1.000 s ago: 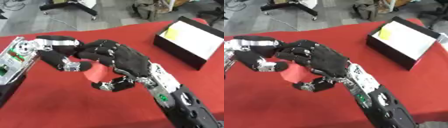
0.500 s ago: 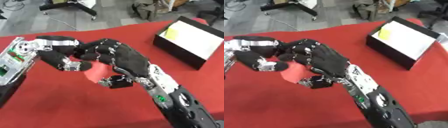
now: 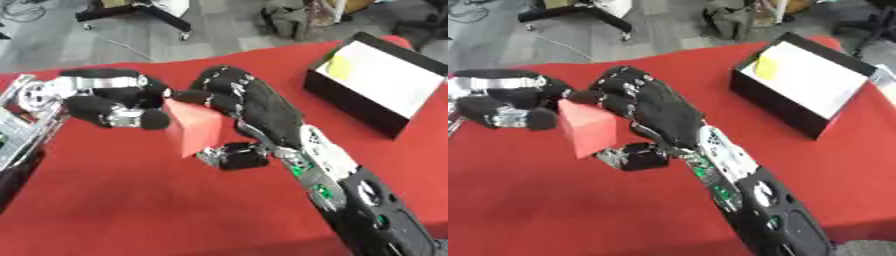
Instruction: Pick up the objects with one hand, pass them to the other hand, and then place them into the box on the other side of the table.
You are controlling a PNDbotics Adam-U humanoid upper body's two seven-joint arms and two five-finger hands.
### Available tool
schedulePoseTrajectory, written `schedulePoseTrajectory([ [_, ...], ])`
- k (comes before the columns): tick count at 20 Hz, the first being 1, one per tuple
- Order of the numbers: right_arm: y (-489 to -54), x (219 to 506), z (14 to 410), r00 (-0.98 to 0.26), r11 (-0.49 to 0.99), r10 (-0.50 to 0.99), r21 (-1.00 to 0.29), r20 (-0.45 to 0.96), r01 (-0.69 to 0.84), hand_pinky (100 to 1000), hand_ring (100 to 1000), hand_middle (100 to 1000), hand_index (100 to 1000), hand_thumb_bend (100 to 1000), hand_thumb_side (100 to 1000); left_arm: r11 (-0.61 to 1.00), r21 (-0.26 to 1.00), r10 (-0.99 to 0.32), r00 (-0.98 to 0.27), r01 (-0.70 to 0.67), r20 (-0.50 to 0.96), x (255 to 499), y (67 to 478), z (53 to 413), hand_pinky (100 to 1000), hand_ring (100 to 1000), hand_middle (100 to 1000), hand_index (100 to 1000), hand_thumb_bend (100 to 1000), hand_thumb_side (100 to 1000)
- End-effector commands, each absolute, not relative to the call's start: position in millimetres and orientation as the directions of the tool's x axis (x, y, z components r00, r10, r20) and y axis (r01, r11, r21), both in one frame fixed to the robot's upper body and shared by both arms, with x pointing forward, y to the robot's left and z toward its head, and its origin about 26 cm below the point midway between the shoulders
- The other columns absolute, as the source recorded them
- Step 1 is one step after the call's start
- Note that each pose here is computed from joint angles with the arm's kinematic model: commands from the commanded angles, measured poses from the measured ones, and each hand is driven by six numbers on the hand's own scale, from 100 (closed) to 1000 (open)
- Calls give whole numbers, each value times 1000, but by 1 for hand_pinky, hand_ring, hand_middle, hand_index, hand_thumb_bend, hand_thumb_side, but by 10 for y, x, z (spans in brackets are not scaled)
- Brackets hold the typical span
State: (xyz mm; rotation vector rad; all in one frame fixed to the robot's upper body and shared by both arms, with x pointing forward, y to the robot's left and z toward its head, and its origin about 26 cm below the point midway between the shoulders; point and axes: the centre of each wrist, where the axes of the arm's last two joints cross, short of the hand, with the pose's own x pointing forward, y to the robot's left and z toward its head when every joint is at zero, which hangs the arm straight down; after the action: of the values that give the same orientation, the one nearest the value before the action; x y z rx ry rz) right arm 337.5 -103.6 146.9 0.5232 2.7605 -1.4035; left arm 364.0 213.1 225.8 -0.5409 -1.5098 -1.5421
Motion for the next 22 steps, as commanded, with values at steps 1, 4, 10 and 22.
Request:
schedulePoseTrajectory([
  [1, -1126, 3401, 1572, -942, 557, 285, -769, -179, 315, 748, 682, 398, 251, 100, 310, 197, 586, -263, -534, 786, 804, 3672, 2301, 2394, 702, 662, 623, 750, 518, 816],
  [4, -1161, 3360, 1671, -945, 581, 260, -749, -200, 319, 747, 677, 405, 248, 100, 307, 292, 557, -247, -501, 778, 830, 3741, 2431, 2364, 697, 658, 622, 749, 504, 874],
  [10, -1419, 3346, 1886, -930, 626, 314, -694, -193, 356, 743, 683, 391, 225, 100, 296, 511, 545, -305, -453, 665, 838, 3855, 2862, 2280, 688, 638, 606, 727, 446, 854],
  [22, -3020, 3846, 1597, -582, 494, 799, -715, 149, 494, 730, 733, 360, 294, 100, 368, 815, 515, -454, -261, 265, 852, 3489, 3952, 1627, 681, 621, 587, 711, 379, 790],
])
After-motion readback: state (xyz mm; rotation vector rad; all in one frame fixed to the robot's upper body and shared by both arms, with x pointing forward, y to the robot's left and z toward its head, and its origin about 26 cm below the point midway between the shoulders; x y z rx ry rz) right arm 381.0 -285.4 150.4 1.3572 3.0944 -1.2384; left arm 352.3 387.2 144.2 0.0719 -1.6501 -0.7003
